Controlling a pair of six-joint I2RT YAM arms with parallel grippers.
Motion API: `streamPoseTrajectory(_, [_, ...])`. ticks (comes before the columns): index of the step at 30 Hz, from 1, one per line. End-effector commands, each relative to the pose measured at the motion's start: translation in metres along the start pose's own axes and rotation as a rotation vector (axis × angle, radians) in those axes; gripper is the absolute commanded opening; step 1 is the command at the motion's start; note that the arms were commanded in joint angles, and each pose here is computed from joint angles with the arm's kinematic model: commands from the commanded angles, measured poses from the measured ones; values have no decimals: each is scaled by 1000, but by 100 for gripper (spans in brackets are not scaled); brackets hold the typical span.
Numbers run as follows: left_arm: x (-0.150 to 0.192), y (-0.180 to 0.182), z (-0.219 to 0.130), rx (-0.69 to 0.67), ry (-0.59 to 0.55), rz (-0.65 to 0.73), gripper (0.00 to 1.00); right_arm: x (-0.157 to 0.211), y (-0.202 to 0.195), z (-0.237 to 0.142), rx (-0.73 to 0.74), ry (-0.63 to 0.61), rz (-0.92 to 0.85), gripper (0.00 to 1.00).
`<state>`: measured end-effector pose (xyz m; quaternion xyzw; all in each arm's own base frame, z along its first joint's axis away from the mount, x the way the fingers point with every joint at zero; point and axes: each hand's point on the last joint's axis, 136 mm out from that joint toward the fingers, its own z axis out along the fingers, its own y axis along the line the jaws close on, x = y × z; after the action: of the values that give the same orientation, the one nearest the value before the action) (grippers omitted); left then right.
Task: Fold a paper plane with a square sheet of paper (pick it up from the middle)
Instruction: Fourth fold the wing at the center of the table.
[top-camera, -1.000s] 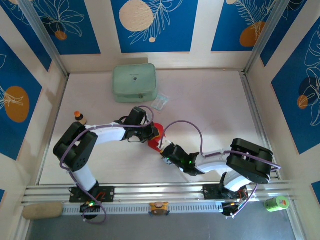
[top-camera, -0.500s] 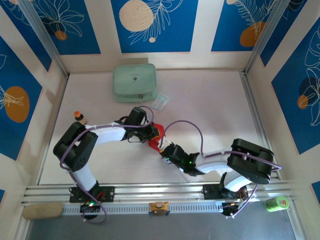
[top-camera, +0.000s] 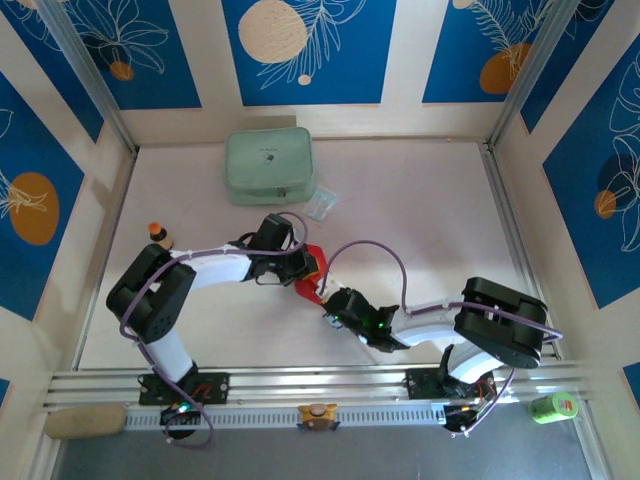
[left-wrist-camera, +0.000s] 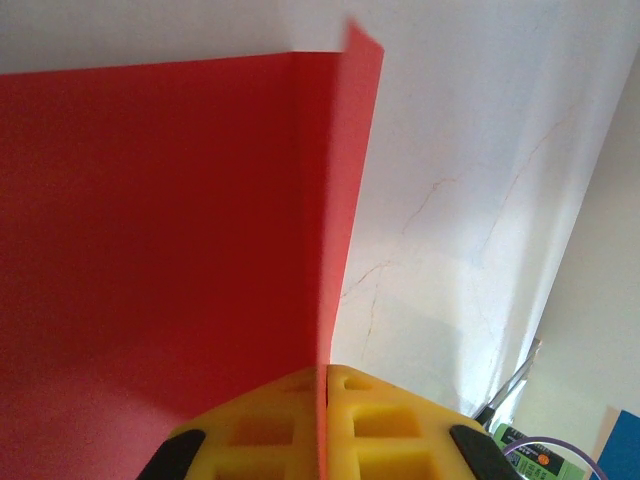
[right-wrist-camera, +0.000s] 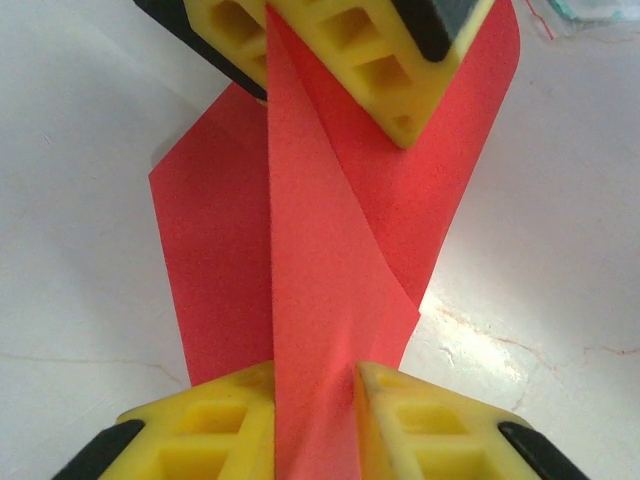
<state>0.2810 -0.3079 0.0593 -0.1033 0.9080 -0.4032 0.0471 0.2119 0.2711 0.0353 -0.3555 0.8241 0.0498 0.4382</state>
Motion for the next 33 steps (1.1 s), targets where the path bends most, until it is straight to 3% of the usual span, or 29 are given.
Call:
streamPoseTrajectory(1, [-1,6,-2,-18,2,-23,6,-19,1,-3,-6,-40,35,26])
streamPoseTrajectory(11, [-1,7,-3,-25,-1,-25,6,-13,4,-2,-29,-18,48,18])
streamPoseTrajectory(19, [-1,6,-3,-26,-2,-22,7,-19,2,-5,-30,-20,68,27])
streamPoseTrajectory(23, [-1,6,-3,-23,-1,-23,7,-19,2,-4,-31,-14,65,22])
streamPoseTrajectory(33, [-1,5,-4,-20,-3,-21,8,-11,-1,-2,-20,26,72,18])
